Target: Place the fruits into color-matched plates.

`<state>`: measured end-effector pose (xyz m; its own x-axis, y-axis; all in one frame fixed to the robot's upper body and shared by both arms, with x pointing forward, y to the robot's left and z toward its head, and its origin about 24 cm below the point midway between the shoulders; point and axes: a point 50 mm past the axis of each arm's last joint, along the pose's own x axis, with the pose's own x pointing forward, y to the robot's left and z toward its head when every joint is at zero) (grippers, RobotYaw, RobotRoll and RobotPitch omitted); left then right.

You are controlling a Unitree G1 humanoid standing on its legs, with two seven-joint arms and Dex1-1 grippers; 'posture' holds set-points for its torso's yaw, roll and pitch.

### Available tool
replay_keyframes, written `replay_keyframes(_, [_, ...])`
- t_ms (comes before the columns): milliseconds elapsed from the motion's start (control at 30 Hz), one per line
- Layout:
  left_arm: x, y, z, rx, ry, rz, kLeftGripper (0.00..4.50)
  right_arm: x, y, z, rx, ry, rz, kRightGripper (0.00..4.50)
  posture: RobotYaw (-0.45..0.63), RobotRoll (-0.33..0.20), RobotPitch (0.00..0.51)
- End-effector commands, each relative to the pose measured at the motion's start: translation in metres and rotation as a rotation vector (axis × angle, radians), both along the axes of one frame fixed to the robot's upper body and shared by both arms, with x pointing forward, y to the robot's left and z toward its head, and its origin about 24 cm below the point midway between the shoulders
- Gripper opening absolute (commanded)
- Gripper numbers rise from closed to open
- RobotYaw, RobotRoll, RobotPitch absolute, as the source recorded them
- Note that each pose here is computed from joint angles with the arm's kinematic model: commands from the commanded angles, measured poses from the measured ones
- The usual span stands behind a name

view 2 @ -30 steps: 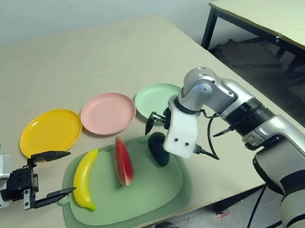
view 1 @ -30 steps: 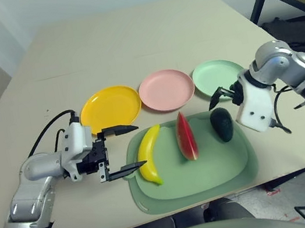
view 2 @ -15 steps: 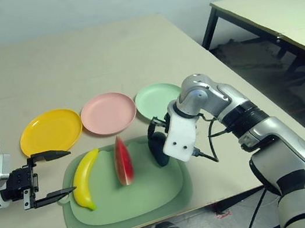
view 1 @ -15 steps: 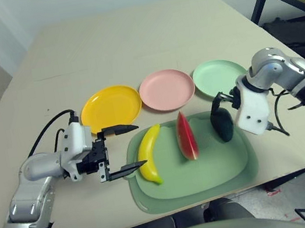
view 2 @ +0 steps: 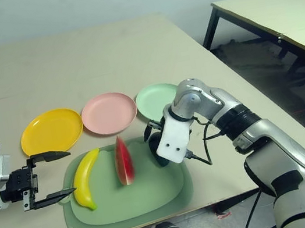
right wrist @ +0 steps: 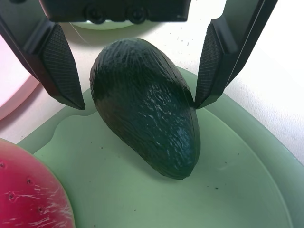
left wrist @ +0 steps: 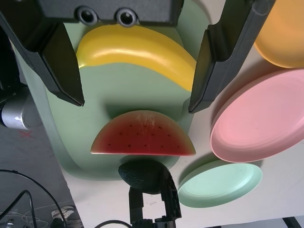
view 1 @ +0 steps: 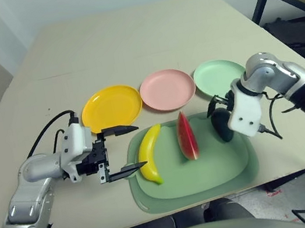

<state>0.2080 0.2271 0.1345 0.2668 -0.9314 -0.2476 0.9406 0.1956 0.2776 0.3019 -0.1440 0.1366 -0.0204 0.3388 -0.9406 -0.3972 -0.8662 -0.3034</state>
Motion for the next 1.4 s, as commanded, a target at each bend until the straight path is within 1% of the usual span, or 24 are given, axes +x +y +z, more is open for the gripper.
replay_keyframes(33, [-0.001, 0.001, 0.003, 0.01, -0.012, 0.001, 4.48, -0.001, 0.002, -0.005, -0.015, 0.016, -0.011, 4.5, 0.08, 0.0, 0.0])
replay_keyframes(67, [-0.001, 0.001, 0.003, 0.011, -0.012, 0.001, 4.48, -0.001, 0.002, -0.006, -0.016, 0.019, -0.016, 4.5, 0.08, 0.0, 0.0])
replay_keyframes(167, [-0.001, 0.001, 0.003, 0.011, -0.012, 0.004, 4.5, -0.003, 0.004, -0.007, -0.014, 0.034, -0.024, 4.06, 0.08, 0.0, 0.0])
replay_keyframes(233, [-0.001, 0.001, 0.003, 0.012, -0.012, 0.004, 4.5, -0.004, 0.004, -0.008, -0.014, 0.038, -0.025, 3.42, 0.08, 0.0, 0.0])
replay_keyframes(300, [-0.001, 0.002, 0.002, 0.012, -0.011, 0.004, 4.5, -0.005, 0.003, -0.008, -0.014, 0.044, -0.031, 3.08, 0.08, 0.0, 0.0])
replay_keyframes(333, [-0.001, 0.002, 0.002, 0.013, -0.011, 0.005, 4.5, -0.005, 0.003, -0.008, -0.014, 0.047, -0.035, 3.0, 0.08, 0.0, 0.0])
replay_keyframes(733, [0.001, 0.002, 0.001, 0.012, -0.012, 0.001, 4.5, -0.011, 0.004, -0.002, -0.004, 0.077, -0.045, 2.98, 0.07, 0.0, 0.0])
replay_keyframes(1067, [0.002, 0.0, -0.002, 0.006, -0.013, -0.003, 4.5, -0.016, 0.012, 0.016, 0.025, 0.074, -0.037, 2.97, 0.07, 0.0, 0.0])
replay_keyframes(1133, [0.002, -0.001, -0.002, 0.003, -0.012, -0.005, 4.5, -0.017, 0.013, 0.02, 0.028, 0.073, -0.037, 2.52, 0.07, 0.0, 0.0])
replay_keyframes(1200, [0.002, -0.001, -0.002, -0.001, -0.011, -0.006, 4.5, -0.02, 0.014, 0.023, 0.035, 0.077, -0.035, 1.79, 0.07, 0.0, 0.0])
replay_keyframes(1267, [0.003, -0.001, -0.002, -0.004, -0.008, 0.0, 4.5, -0.021, 0.015, 0.024, 0.038, 0.083, -0.037, 1.17, 0.07, 0.0, 0.0])
replay_keyframes(1367, [0.004, -0.001, -0.003, -0.012, -0.002, 0.01, 4.5, -0.02, 0.015, 0.024, 0.036, 0.086, -0.042, 0.04, 0.07, 0.0, 0.0])
replay_keyframes(1400, [0.004, -0.002, -0.003, -0.013, -0.002, 0.01, 4.5, -0.02, 0.015, 0.024, 0.033, 0.086, -0.044, 0.04, 0.07, 0.0, 0.0])
